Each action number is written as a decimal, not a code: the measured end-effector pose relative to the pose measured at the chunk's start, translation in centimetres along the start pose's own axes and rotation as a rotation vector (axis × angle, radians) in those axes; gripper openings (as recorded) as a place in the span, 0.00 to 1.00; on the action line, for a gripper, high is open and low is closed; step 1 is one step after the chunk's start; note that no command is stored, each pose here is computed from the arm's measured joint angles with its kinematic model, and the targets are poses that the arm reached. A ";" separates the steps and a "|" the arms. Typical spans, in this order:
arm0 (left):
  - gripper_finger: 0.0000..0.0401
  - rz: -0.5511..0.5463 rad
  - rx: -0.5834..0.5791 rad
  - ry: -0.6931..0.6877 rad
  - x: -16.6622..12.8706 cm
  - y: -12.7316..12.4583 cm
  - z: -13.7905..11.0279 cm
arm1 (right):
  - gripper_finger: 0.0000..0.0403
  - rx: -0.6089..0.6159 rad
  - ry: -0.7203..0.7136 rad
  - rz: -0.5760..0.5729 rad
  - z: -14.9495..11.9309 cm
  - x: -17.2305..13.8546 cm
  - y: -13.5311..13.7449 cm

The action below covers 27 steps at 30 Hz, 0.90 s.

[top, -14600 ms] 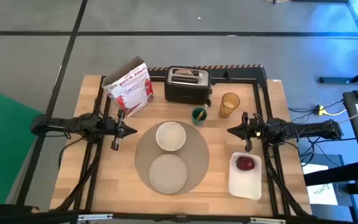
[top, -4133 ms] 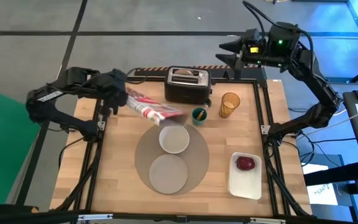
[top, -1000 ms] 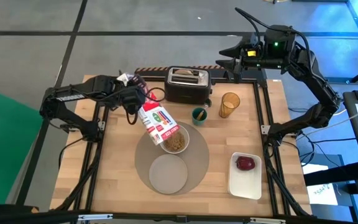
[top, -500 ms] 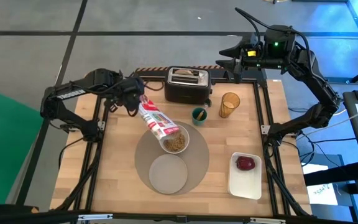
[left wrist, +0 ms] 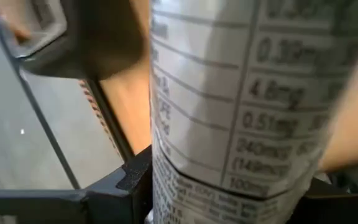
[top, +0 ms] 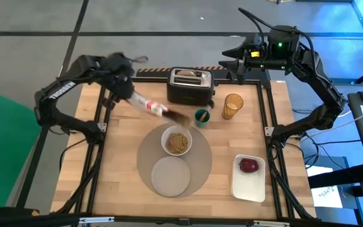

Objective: Arrange a breakfast setting
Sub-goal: Pour the cereal from the cereal box into the white bowl

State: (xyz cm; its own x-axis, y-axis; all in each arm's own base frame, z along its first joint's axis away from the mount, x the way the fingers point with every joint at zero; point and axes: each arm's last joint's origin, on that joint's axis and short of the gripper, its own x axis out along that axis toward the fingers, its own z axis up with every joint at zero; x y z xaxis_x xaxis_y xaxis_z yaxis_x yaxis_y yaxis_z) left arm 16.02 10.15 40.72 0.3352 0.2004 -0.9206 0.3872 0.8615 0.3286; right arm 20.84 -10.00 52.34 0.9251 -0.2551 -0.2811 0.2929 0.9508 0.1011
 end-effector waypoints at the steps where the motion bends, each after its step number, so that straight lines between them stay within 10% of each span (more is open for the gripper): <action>1: 0.48 0.015 -0.030 -0.036 -0.4 0.1 -0.5 | 0.53 0.000 -0.001 0.000 0.0 0.0 0.0; 16: 0.48 0.168 -0.375 -0.811 -5.5 2.9 -2.0 | 0.53 -0.015 -0.336 0.274 3.4 -1.5 1.2; 27: 0.48 0.185 -0.469 -1.003 -5.4 6.0 0.4 | 0.72 -0.001 -0.215 0.281 0.9 4.5 0.2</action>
State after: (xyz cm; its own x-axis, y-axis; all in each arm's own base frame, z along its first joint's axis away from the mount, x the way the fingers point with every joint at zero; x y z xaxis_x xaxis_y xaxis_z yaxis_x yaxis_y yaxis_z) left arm 16.86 14.07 47.76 0.9760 0.0593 -0.2097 -0.0311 0.9903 0.1356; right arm 25.34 -11.10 51.99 0.9993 -0.0142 -0.0350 0.0192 0.9892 0.1450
